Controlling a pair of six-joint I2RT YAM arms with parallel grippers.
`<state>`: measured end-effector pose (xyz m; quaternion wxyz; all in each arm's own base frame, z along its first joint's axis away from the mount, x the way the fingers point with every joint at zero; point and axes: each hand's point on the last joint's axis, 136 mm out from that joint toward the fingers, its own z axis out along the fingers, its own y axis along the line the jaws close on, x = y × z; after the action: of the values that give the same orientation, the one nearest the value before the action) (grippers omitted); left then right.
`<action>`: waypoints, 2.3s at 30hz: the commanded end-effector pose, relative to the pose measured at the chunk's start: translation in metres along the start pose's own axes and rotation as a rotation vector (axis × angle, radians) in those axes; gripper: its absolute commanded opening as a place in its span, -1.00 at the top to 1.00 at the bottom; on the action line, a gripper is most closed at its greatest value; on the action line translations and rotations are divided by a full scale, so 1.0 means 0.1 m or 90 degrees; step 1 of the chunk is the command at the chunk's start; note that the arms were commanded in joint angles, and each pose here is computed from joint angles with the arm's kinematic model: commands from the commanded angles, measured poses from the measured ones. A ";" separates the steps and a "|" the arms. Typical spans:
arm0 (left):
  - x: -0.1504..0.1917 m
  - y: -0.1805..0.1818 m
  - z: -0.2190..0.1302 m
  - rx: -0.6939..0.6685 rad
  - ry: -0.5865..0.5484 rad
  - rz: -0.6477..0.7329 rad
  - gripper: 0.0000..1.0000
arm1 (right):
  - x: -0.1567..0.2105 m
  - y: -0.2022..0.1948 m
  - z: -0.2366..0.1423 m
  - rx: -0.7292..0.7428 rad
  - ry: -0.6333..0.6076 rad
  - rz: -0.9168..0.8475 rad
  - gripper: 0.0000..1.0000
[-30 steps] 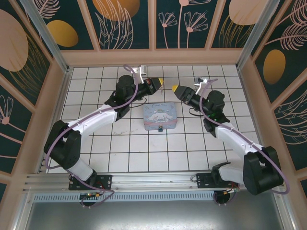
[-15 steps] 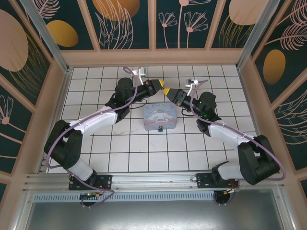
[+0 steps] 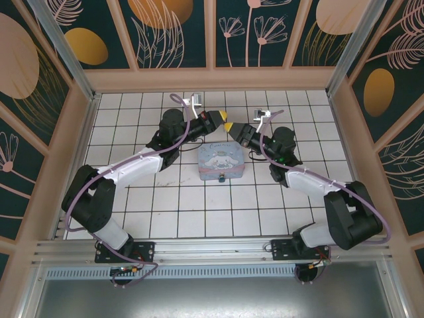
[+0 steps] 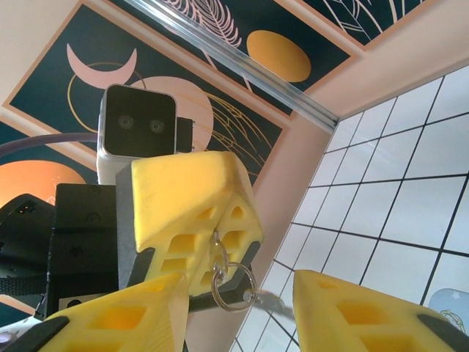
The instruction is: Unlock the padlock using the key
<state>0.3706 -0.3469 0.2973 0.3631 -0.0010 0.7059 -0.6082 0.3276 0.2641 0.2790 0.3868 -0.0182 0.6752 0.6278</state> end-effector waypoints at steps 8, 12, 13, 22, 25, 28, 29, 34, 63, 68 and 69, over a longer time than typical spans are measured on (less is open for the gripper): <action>0.03 -0.04 -0.01 0.028 -0.001 -0.007 1.00 | -0.14 0.24 0.08 -0.051 -0.021 -0.020 0.30; 0.03 -0.05 -0.01 0.030 -0.001 -0.008 1.00 | -0.12 0.24 0.11 -0.054 -0.015 -0.019 0.36; 0.03 -0.05 -0.01 0.031 -0.002 -0.008 1.00 | -0.10 0.24 0.12 -0.054 -0.012 -0.018 0.36; 0.05 -0.07 -0.02 0.033 -0.001 -0.008 1.00 | -0.05 0.21 0.16 -0.047 -0.006 -0.013 0.66; 0.07 -0.07 -0.02 0.032 0.002 -0.009 1.00 | -0.07 0.19 0.17 -0.037 -0.004 -0.016 0.84; 0.09 -0.07 -0.02 0.031 0.005 -0.011 1.00 | -0.06 0.17 0.20 -0.018 0.003 -0.027 1.00; 0.08 -0.06 -0.02 0.027 0.004 -0.013 1.00 | -0.06 0.15 0.21 -0.005 0.005 -0.033 1.00; 0.04 -0.03 -0.05 -0.002 -0.008 -0.026 0.71 | -0.01 0.07 0.18 0.068 0.023 -0.090 1.00; 0.27 0.49 -0.26 -0.259 0.049 -0.211 -0.67 | 0.37 -0.28 0.08 0.427 0.066 -0.491 1.00; 0.34 0.57 -0.28 -0.266 0.057 -0.228 -0.61 | 0.36 -0.24 0.10 0.427 0.063 -0.500 1.00; 0.35 0.58 -0.27 -0.266 0.058 -0.229 -0.58 | 0.36 -0.23 0.10 0.426 0.063 -0.500 1.00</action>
<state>0.3607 -0.3260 0.2363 0.2214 -0.1643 0.8166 -0.5071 0.3152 0.2846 0.2278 0.5287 -0.1754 0.8062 0.1997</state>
